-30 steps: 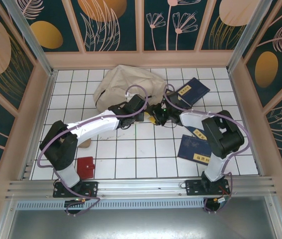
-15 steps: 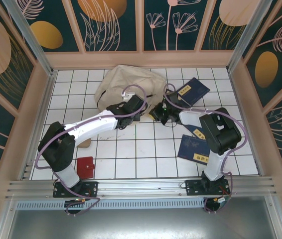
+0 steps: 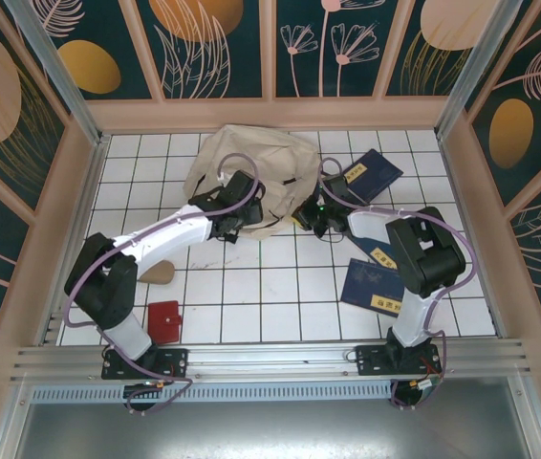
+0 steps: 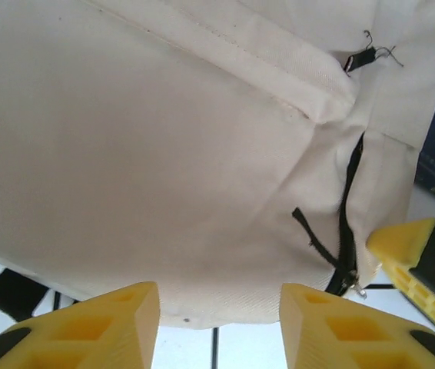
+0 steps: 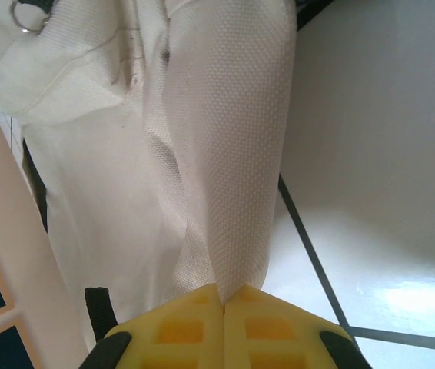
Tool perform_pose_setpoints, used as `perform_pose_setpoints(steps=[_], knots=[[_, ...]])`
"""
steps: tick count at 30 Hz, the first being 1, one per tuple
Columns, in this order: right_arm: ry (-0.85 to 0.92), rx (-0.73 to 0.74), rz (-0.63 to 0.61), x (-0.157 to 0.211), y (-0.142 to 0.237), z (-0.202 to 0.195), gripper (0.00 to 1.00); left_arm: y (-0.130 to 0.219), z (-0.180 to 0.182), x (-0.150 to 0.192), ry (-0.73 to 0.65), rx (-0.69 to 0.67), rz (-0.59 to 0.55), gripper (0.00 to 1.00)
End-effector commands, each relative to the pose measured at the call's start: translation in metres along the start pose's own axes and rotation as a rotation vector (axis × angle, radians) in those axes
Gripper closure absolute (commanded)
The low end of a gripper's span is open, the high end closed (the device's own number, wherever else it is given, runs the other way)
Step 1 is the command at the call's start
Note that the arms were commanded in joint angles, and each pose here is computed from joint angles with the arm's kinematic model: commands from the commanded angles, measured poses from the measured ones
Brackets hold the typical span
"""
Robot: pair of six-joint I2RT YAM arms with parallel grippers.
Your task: Pack the student bag
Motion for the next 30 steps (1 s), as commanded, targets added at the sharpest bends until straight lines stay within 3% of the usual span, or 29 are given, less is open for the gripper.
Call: perform_pose_setpoints(steps=[1,11,20,26,30], knots=[[0.064,-0.047,0.026,0.013,0.007,0.008,0.97,-0.017,-0.02,-0.006,0.027,0.07,0.051,0.53],[0.151,-0.114,0.088,0.037,0.001,0.011,0.98,-0.053,-0.017,-0.007,0.075,-0.041,0.141,0.44],[0.151,-0.109,0.07,0.037,0.0,0.007,0.98,-0.061,-0.013,0.003,0.111,-0.089,0.216,0.55],[0.155,-0.114,0.068,0.037,-0.001,0.01,0.99,-0.067,-0.016,0.006,0.101,-0.058,0.248,0.6],[0.155,-0.111,0.067,0.037,-0.002,0.01,0.99,-0.069,-0.02,0.006,0.101,-0.015,0.253,0.68]])
Point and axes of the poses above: each hand's point on the last joint's axis, 136 mm out from that joint toward the fingers, its own y axis back along the fingers, its own z axis along the line the jaws close on, x = y × z, the point moved 10 cm from there along y, back along the fingers, and after that the axes turned 13 degrees about -y, right-handed, at the moved point
